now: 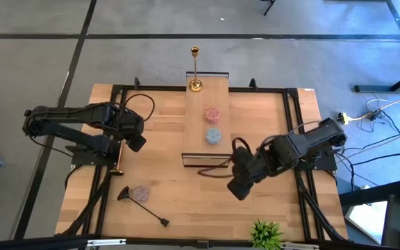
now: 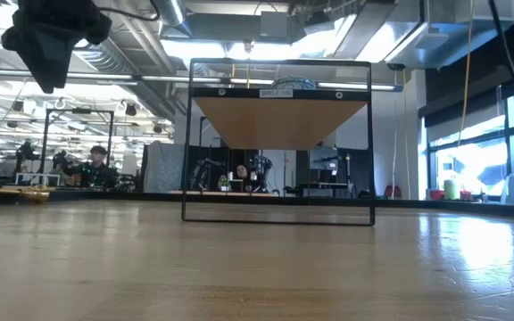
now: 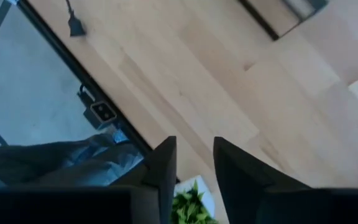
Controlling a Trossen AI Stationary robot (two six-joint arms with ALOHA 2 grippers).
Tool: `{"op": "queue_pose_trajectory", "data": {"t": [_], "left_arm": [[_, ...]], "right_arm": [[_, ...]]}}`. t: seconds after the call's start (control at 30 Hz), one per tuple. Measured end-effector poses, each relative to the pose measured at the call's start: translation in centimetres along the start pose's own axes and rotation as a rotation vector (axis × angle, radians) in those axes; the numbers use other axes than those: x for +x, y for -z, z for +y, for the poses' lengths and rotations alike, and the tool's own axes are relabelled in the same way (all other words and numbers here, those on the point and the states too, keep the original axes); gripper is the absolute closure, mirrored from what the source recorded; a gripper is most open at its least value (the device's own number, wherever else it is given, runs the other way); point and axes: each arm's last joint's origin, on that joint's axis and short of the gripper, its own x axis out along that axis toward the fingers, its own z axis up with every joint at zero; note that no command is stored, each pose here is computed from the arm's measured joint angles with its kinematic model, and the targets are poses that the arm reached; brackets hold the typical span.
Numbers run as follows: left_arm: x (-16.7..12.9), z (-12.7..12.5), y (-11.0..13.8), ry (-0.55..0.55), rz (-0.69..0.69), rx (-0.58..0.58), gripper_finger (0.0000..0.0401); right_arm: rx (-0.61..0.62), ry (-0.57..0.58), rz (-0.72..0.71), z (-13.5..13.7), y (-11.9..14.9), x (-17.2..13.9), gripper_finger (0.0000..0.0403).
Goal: Pick & Place candle stick holders
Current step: Put the black candle holder on the shelf
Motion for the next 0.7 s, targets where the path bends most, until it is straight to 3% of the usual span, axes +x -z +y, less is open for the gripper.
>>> {"op": "queue_pose_trajectory", "data": {"t": [0.23,0.5,0.7], "left_arm": [[1.2,0.0,-0.3,0.029,0.024,0.028,0.0209],[2.0,-1.0,0.1,0.166,0.095,0.188,0.0211],[2.0,-1.5,-0.1,0.215,0.087,0.184,0.0212]], "right_arm": [[0.0,-0.059,-0.023,1.3,2.1,-0.1,0.0275],[-0.04,-0.248,-0.101,3.6,3.3,-0.4,0.0274],[-0.07,-0.269,-0.151,3.9,3.6,-0.6,0.0274]]}}
